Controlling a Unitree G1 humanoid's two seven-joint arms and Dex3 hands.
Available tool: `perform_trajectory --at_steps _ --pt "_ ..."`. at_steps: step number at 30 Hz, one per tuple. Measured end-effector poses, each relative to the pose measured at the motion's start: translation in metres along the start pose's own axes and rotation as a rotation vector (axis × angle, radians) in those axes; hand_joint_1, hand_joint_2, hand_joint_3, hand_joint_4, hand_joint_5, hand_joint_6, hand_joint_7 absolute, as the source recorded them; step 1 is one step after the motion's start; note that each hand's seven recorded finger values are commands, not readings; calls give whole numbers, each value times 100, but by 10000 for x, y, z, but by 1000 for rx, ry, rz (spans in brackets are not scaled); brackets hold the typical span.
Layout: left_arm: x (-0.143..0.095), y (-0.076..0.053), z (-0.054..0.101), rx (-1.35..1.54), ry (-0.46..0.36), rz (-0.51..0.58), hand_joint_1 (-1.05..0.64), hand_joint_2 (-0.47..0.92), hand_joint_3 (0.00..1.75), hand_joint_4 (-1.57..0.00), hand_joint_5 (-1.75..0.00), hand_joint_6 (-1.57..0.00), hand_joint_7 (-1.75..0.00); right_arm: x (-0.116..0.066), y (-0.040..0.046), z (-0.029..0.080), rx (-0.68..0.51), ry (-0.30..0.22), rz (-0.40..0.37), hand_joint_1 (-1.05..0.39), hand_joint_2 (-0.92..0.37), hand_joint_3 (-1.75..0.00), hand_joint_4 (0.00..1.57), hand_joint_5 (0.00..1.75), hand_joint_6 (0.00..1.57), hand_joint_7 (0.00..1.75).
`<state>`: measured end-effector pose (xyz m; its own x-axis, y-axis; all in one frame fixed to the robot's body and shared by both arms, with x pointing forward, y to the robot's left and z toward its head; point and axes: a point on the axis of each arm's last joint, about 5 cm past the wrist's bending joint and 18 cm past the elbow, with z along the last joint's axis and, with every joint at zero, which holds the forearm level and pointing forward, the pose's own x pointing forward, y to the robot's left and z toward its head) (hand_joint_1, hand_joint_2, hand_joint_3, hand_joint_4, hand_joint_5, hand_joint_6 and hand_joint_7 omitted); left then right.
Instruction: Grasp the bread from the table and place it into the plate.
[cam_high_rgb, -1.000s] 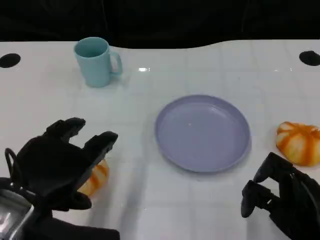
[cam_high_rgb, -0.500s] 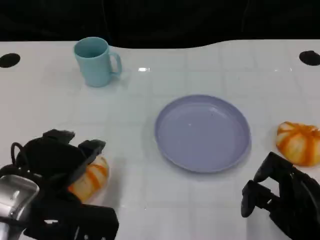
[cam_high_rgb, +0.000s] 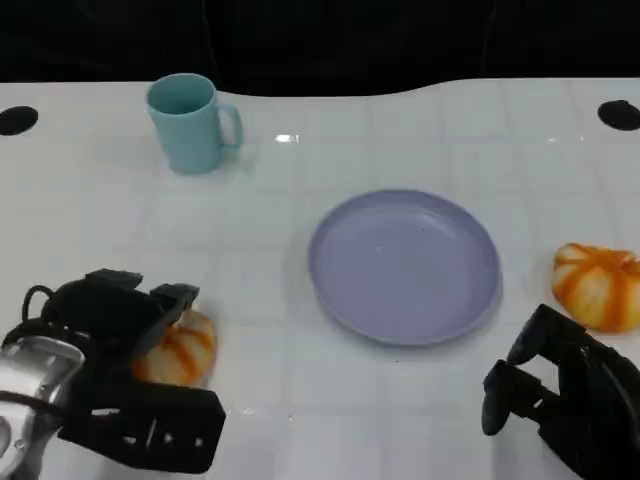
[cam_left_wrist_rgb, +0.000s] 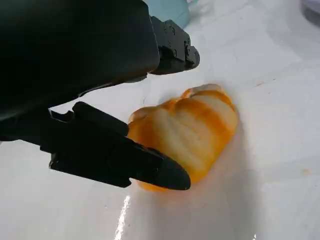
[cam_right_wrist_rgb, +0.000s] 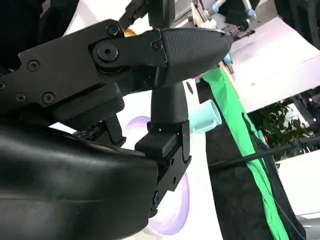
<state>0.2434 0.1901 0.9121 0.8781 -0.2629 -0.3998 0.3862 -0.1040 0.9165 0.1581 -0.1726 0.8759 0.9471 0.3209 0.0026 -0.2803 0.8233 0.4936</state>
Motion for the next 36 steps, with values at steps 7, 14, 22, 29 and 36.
perform_trajectory --at_steps 7,14,22,29,36 --pt "147 -79 -38 -25 -5 -27 -65 91 0 -12 -7 -14 -2 -1 -1 3 -2 0 2 -60 -92 -32 75 175 62 158" --pt "247 -153 -85 -90 -22 -32 -52 90 1 -20 -12 -20 -3 -5 4 8 -1 0 -3 -59 -92 -34 76 175 62 158" --pt "253 -283 -128 -168 -80 107 -25 92 31 -74 -159 -103 -37 -9 2 12 -5 0 5 -60 -92 -35 75 175 62 159" --pt "247 -465 -141 -188 -168 371 -18 85 49 -86 -175 -65 -173 -15 7 21 -8 -4 3 -59 -92 -35 75 175 62 158" --pt "260 -581 -113 -185 -219 511 -13 69 80 -86 -175 -62 -175 -16 5 22 -10 -3 2 -59 -92 -36 75 175 62 158"
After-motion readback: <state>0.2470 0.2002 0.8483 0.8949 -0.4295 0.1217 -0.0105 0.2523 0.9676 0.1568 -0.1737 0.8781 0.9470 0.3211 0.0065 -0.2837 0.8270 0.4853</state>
